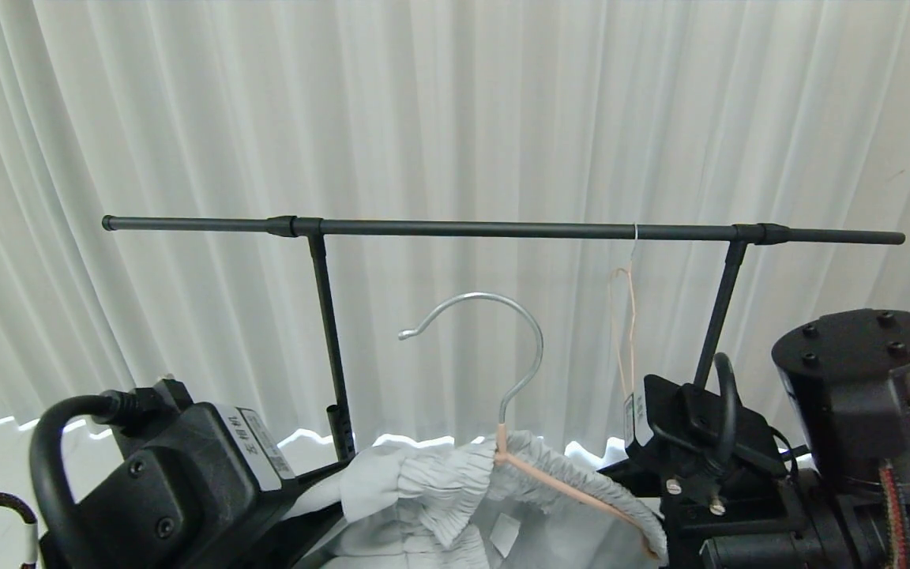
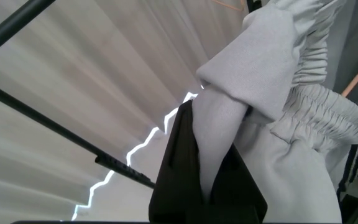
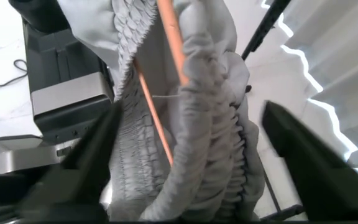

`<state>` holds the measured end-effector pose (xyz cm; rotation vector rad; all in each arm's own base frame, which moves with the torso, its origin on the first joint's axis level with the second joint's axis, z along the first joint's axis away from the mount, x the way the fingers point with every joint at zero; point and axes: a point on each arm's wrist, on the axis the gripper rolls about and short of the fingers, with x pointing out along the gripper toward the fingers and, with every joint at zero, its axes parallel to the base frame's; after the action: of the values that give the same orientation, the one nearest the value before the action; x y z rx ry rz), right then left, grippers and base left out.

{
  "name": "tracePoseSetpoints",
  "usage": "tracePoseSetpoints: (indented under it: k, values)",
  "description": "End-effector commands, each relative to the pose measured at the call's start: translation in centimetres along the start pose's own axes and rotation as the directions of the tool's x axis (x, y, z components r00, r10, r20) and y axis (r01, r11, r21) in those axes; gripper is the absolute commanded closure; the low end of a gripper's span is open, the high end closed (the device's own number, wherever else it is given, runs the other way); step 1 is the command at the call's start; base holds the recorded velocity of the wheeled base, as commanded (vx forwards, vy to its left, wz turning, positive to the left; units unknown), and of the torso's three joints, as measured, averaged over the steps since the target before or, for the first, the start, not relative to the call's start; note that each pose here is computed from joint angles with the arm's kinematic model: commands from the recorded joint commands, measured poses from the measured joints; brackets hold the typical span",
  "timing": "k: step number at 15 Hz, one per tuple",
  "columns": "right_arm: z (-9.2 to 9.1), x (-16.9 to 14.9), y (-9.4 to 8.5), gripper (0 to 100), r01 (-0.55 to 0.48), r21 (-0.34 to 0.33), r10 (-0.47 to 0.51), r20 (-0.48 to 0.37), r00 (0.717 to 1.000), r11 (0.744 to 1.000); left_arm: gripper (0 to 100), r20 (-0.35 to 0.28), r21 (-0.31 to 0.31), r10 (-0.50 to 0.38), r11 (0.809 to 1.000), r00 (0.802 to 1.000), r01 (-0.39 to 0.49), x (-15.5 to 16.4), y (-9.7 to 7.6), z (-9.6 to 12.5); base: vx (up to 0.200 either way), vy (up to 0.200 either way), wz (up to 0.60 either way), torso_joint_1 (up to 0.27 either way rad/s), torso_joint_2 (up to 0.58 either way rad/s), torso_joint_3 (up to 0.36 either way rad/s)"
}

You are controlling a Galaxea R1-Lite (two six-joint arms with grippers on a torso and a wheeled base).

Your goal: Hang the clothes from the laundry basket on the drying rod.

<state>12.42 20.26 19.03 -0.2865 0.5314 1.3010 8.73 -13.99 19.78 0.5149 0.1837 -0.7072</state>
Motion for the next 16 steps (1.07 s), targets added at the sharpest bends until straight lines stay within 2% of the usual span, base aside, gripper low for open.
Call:
tracePoseSetpoints:
  k: [1, 6, 10, 11, 14, 16]
  values:
    - [0.0, 0.3, -0.1, 100, 0.000, 0.002, 0.000, -0.008, 1.000, 1.000, 100, 0.001, -0.002, 0.000, 1.000, 1.000, 0.000, 0.0, 0.0, 0.0, 0.000, 0.000, 0.00, 0.000, 0.00, 0.000]
    - [-0.1, 0.1, -0.3, 100, 0.017, 0.006, -0.017, -0.007, 1.000, 1.000, 100, 0.001, -0.002, 0.000, 1.000, 1.000, 0.000, -0.1, 0.0, -0.1, 0.000, 0.000, 0.00, 0.000, 0.00, 0.000]
    - [0.1, -0.2, -0.4, 100, 0.073, -0.011, -0.073, 0.002, 0.997, 0.997, 100, -0.003, 0.000, -0.001, 1.000, 1.000, 0.001, 0.0, 0.0, -0.1, 0.000, 0.000, 0.00, 0.000, 0.00, 0.000]
    - [0.2, -0.4, -0.3, 100, 0.074, -0.030, -0.074, 0.011, 0.997, 0.997, 0, -0.008, 0.004, -0.003, 1.000, 1.000, 0.003, 0.1, -0.1, -0.2, 0.000, 0.000, 0.00, 0.000, 0.00, 0.000]
    - [0.3, -1.3, -0.9, 100, 0.111, -0.128, -0.108, 0.033, 0.994, 0.986, 0, -0.005, 0.001, -0.002, 1.000, 1.000, 0.002, -0.1, -0.1, -0.3, 0.000, 0.000, 0.00, 0.000, 0.00, 0.000]
    - [0.2, -2.3, -2.2, 100, 0.171, -0.188, -0.166, 0.046, 0.985, 0.967, 0, 0.002, 0.000, -0.001, 1.000, 1.000, 0.001, -0.7, 0.0, -0.7, 0.000, 0.000, 0.00, 0.000, 0.00, 0.000]
